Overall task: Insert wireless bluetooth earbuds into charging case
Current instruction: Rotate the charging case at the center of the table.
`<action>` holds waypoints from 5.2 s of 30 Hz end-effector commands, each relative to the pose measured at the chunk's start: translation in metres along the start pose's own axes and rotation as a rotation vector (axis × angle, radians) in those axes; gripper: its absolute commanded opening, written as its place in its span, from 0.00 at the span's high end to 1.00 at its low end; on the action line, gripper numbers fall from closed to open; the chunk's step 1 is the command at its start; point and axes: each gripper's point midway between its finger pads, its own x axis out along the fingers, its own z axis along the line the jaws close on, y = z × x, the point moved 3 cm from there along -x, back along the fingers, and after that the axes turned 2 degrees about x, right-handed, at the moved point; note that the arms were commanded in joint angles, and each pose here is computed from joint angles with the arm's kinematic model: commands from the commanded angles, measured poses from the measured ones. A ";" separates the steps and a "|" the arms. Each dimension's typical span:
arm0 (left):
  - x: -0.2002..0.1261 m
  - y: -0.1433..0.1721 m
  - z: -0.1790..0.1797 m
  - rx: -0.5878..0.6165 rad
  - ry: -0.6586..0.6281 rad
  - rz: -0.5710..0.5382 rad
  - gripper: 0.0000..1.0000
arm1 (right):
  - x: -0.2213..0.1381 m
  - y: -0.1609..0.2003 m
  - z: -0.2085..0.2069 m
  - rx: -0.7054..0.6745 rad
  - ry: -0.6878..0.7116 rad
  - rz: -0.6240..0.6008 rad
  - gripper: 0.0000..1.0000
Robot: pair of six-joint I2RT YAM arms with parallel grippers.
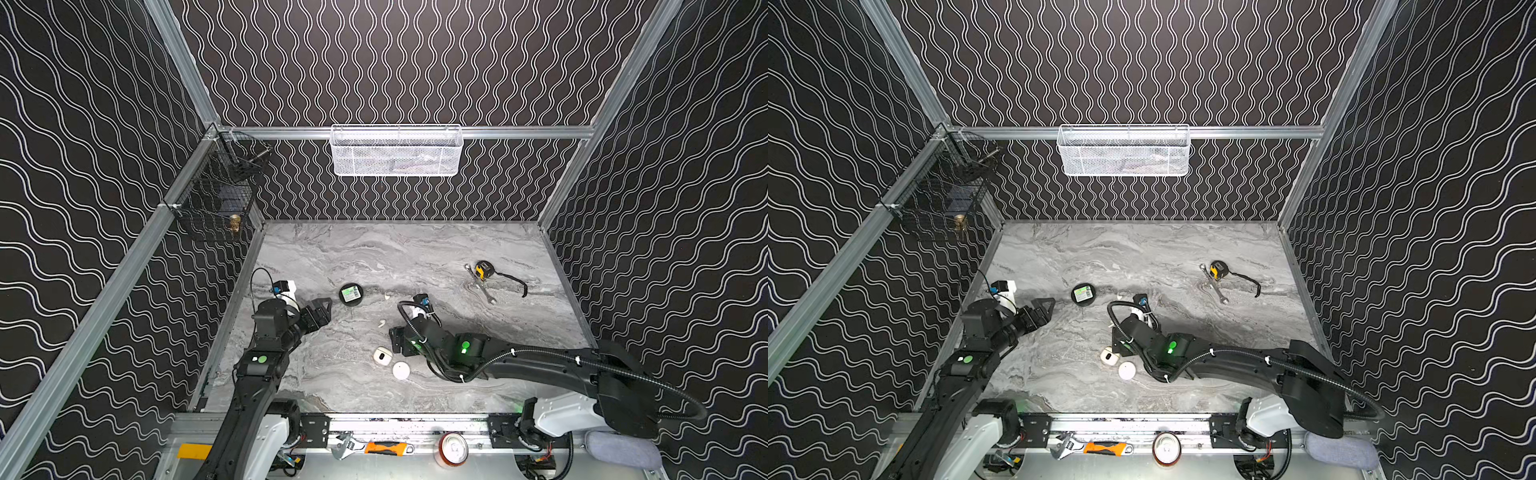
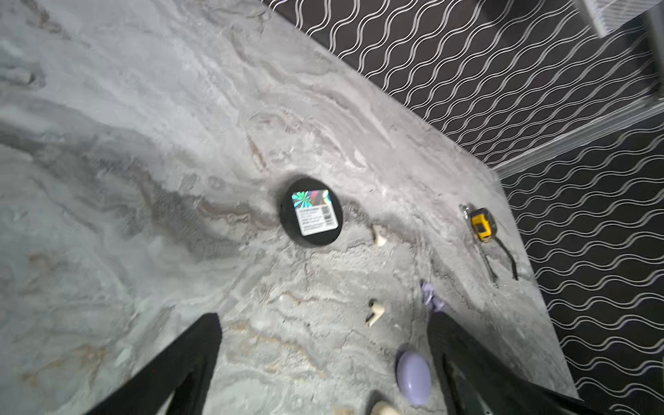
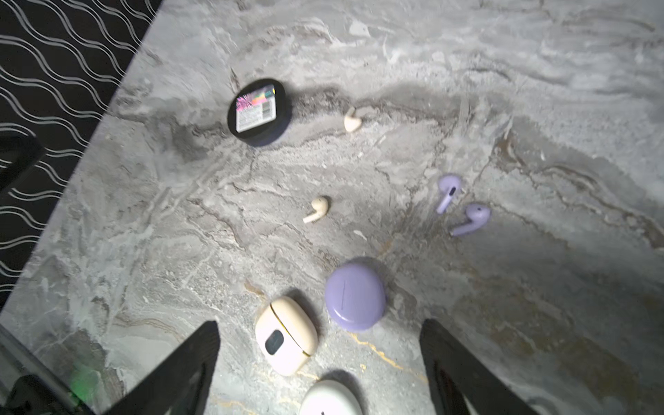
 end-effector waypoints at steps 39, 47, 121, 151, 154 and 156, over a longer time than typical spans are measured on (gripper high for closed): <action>0.001 0.046 0.011 0.061 0.047 0.109 0.21 | 0.078 0.048 -0.020 -0.069 0.246 0.210 0.21; 0.002 0.047 0.011 0.060 0.045 0.114 0.22 | 0.084 0.047 -0.025 -0.058 0.266 0.205 0.30; 0.002 0.045 0.003 0.059 0.101 0.106 0.18 | 0.077 0.052 -0.014 0.188 0.087 0.212 0.27; 0.004 0.046 0.004 0.060 0.097 0.109 0.19 | 0.088 0.003 -0.039 0.076 0.080 0.216 0.17; 0.004 0.046 0.004 0.061 0.100 0.111 0.19 | 0.092 0.007 -0.037 0.076 0.068 0.229 0.17; 0.003 0.046 0.004 0.063 0.100 0.107 0.18 | 0.094 0.010 -0.039 0.077 0.074 0.237 0.16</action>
